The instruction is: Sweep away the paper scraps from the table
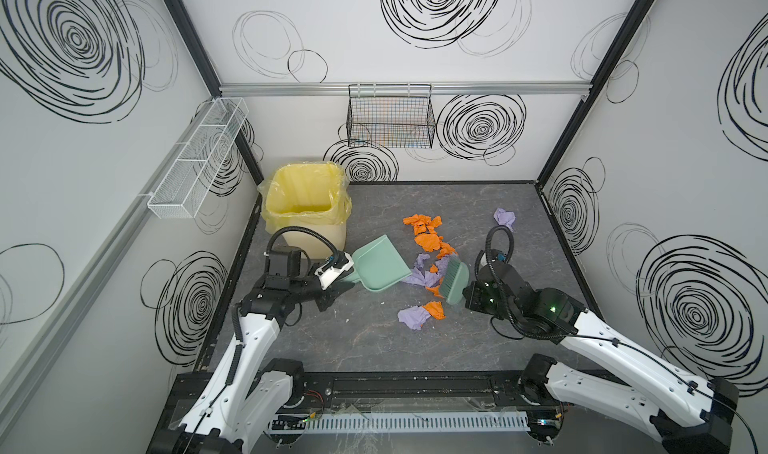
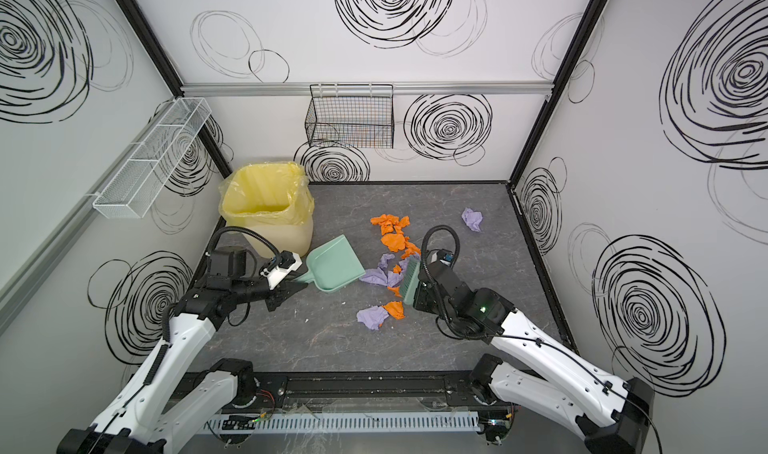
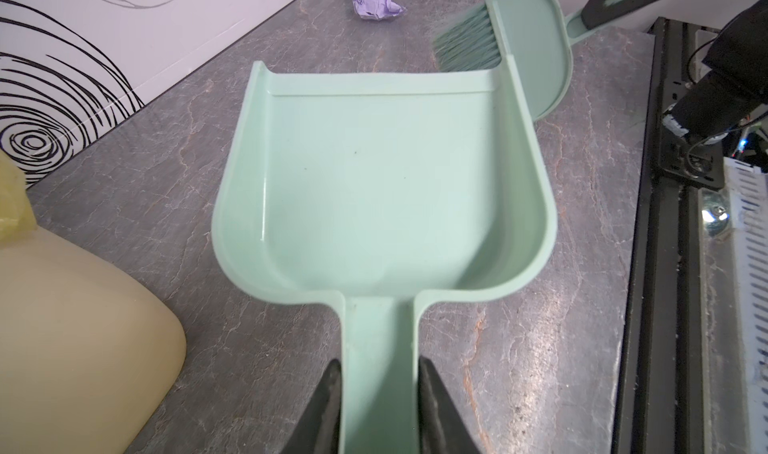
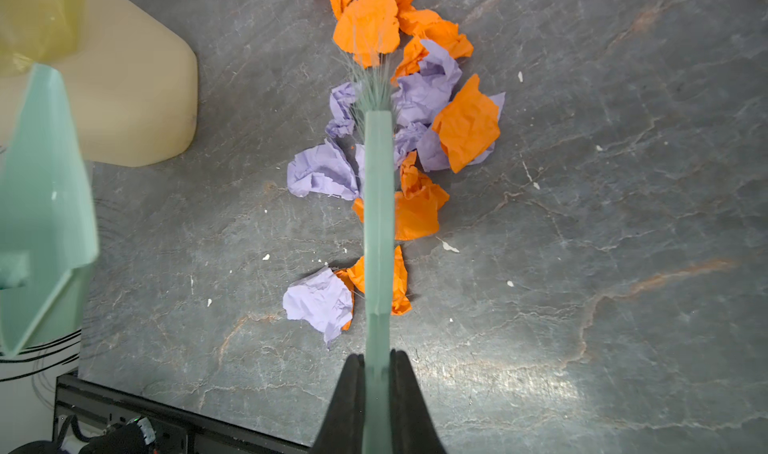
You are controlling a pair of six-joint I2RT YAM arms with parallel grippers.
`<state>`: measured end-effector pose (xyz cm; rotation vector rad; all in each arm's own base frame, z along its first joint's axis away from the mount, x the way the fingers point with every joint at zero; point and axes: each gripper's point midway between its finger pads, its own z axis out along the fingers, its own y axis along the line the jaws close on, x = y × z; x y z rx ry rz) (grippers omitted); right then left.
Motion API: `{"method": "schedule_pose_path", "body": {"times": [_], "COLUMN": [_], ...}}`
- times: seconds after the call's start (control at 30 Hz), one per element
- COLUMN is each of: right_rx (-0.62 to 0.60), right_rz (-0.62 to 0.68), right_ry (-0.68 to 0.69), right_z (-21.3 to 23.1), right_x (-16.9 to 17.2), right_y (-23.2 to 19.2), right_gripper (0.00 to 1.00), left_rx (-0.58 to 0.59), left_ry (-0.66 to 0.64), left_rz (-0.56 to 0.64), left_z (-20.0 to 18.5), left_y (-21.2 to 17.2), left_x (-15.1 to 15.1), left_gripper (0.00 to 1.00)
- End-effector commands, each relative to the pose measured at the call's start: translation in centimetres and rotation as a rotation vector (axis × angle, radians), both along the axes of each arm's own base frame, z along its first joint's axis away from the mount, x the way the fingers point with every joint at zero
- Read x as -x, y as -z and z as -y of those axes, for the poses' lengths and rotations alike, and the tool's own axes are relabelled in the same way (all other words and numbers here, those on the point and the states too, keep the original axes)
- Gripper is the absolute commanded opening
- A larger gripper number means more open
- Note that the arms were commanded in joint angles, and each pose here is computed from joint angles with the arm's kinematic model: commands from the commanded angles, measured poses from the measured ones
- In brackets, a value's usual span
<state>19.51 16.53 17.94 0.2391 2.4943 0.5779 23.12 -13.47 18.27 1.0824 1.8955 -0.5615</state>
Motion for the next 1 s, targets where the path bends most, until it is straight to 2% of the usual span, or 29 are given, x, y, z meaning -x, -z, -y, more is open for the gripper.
{"method": "schedule_pose_path", "body": {"times": [0.0,0.13,0.2,0.5,0.63,0.8,0.97], "right_rx": [-0.048,-0.205,-0.244,-0.225,-0.164,-0.022,0.072], "right_rz": [0.041,-0.002,-0.040,-0.121,-0.145,-0.177,-0.145], "right_ry": [-0.065,-0.254,-0.324,-0.444,-0.462,-0.433,-0.389], "right_z": [-0.3,-2.9,-3.9,-6.0,-6.4,-5.1,-4.1], "right_x": [0.8,3.9,5.3,8.4,8.5,8.0,6.6], "right_y": [-2.8,-3.9,-3.5,-0.5,1.0,3.2,3.5], "right_gripper": [0.00,0.00,0.00,0.00,0.00,0.00,0.00], "left_rx": [0.014,0.015,0.016,0.013,0.012,0.013,0.013], "left_ry": [0.034,0.036,0.038,0.034,0.034,0.034,0.036], "left_rz": [0.032,0.027,0.028,0.024,0.022,0.017,0.018], "left_z": [0.5,0.5,0.6,0.5,0.5,0.5,0.6], "left_y": [-0.5,-0.4,-0.4,-0.4,-0.3,-0.2,-0.2], "left_x": [0.2,0.2,0.2,0.1,0.1,0.1,0.1], "left_gripper": [0.00,0.00,0.00,0.00,0.00,0.00,0.00]}}
